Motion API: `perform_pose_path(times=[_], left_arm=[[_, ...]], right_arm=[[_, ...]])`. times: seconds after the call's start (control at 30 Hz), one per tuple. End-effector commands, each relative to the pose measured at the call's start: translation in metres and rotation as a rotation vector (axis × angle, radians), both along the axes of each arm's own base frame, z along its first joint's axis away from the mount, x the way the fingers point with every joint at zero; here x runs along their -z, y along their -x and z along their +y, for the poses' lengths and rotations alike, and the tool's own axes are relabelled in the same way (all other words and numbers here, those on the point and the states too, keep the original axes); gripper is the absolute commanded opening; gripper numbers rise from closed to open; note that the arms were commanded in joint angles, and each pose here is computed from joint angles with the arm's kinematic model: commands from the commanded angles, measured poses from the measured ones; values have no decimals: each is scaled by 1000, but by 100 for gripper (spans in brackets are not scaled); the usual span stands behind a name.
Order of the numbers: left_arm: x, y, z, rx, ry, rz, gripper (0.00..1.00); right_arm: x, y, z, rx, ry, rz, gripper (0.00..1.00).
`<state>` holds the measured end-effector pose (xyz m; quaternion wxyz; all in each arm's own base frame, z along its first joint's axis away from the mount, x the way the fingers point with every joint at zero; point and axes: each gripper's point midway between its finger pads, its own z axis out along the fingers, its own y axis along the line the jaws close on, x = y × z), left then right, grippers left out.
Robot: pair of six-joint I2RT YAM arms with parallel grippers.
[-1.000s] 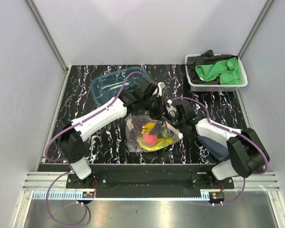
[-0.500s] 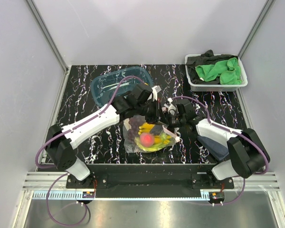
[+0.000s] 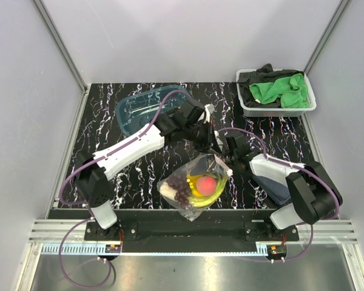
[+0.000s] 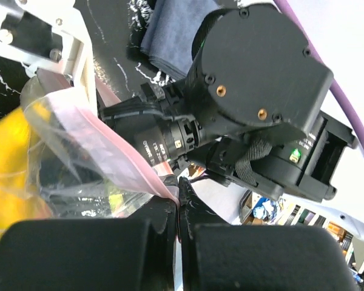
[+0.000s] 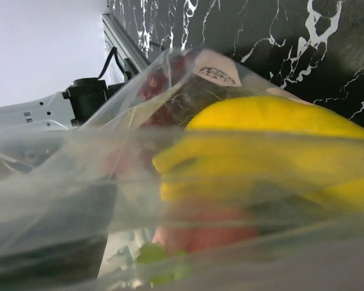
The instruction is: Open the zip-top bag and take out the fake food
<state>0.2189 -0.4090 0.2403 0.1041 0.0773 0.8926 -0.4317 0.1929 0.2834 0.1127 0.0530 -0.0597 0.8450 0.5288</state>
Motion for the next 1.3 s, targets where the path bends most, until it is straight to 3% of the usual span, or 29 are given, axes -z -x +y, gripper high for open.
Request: perform_pose_path(times=[0.0,0.3,0.47,0.6,0.9,1.03,1.27], left_arm=[[-36,-7,-20,46,120,-90,0],[10,3,26,14,-56,-115,0],[25,8,64,15,-151,-139,0],[23,-11,83,-34,-185,-161,0],[-3,-56,73,-39,-267,-258,0],[-20,-68,62,-36,-243,-290,0],[-4,-49,58,-4,-245,-238,0]], right_arm=[[7,13,8,-66,-16,-10,100],[25,19,-14,-59,146,-55,100],[23,21,-15,-119,132,-58,100],[18,20,-11,-151,105,-51,100],[13,9,-5,-106,123,-13,100],[13,2,-1,-76,124,-6,100],[25,-9,2,-35,146,12,97]])
